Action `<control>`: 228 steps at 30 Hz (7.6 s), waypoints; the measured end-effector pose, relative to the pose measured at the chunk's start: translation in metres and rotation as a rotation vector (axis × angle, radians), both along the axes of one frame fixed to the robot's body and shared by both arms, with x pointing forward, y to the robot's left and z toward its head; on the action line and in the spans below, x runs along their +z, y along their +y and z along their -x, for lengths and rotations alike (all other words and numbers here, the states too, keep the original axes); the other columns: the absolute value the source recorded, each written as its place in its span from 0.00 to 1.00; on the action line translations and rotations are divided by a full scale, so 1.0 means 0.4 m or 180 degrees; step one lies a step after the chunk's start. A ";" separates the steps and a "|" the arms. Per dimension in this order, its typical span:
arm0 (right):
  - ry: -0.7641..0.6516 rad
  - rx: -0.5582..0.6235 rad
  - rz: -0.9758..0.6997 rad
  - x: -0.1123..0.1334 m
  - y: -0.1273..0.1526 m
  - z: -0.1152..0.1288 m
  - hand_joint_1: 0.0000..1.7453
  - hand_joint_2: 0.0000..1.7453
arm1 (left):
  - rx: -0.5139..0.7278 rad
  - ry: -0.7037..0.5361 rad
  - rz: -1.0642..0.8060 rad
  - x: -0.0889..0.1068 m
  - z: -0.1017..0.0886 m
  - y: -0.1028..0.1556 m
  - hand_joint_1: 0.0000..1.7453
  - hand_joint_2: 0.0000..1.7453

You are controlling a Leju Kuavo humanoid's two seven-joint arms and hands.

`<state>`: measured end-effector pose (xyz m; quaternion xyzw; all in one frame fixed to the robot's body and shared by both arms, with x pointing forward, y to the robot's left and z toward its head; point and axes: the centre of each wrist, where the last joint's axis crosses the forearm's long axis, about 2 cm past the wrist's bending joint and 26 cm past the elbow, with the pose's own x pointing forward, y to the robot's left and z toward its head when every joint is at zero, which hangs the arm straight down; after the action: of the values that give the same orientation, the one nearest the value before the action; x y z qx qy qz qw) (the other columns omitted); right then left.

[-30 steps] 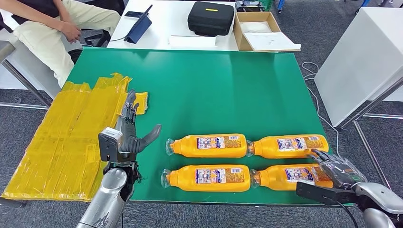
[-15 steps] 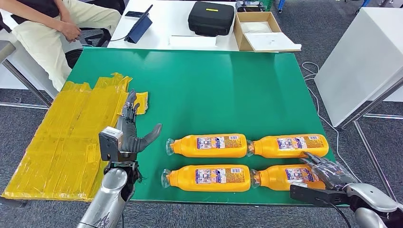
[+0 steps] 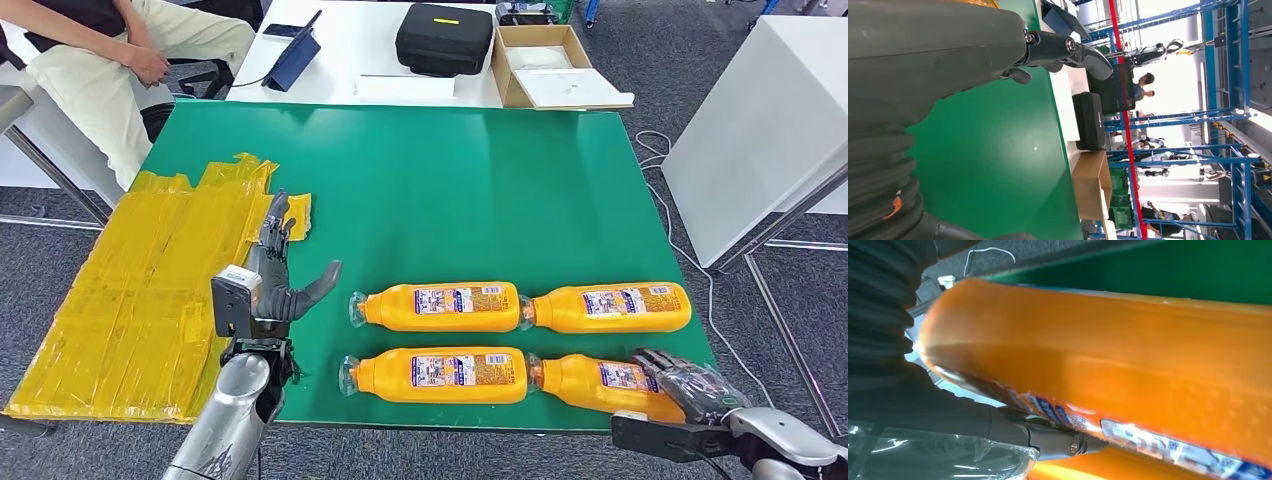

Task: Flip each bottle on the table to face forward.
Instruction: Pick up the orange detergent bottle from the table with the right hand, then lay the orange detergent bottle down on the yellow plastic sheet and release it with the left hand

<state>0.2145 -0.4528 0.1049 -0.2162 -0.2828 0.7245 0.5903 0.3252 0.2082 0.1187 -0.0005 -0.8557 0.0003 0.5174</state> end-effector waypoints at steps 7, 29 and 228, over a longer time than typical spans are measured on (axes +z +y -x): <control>0.0110 0.0016 0.0001 -0.022 0.001 0.007 0.00 1.00 | -0.0009 0.0017 0.0001 -0.004 -0.002 -0.003 0.00 1.00; -0.0123 -0.0052 0.0017 -0.078 0.024 -0.033 1.00 1.00 | -0.0001 0.0070 -0.0023 -0.012 0.004 -0.007 0.00 1.00; -0.1818 0.0210 -0.4503 0.112 0.963 -0.313 0.00 1.00 | -0.0693 0.0048 0.0589 0.285 -0.166 -0.099 1.00 1.00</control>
<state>0.3398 -0.0675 0.1497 0.0429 -0.8275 0.3039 0.4701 0.3917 0.1686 0.2329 -0.1411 -0.8430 0.0230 0.5185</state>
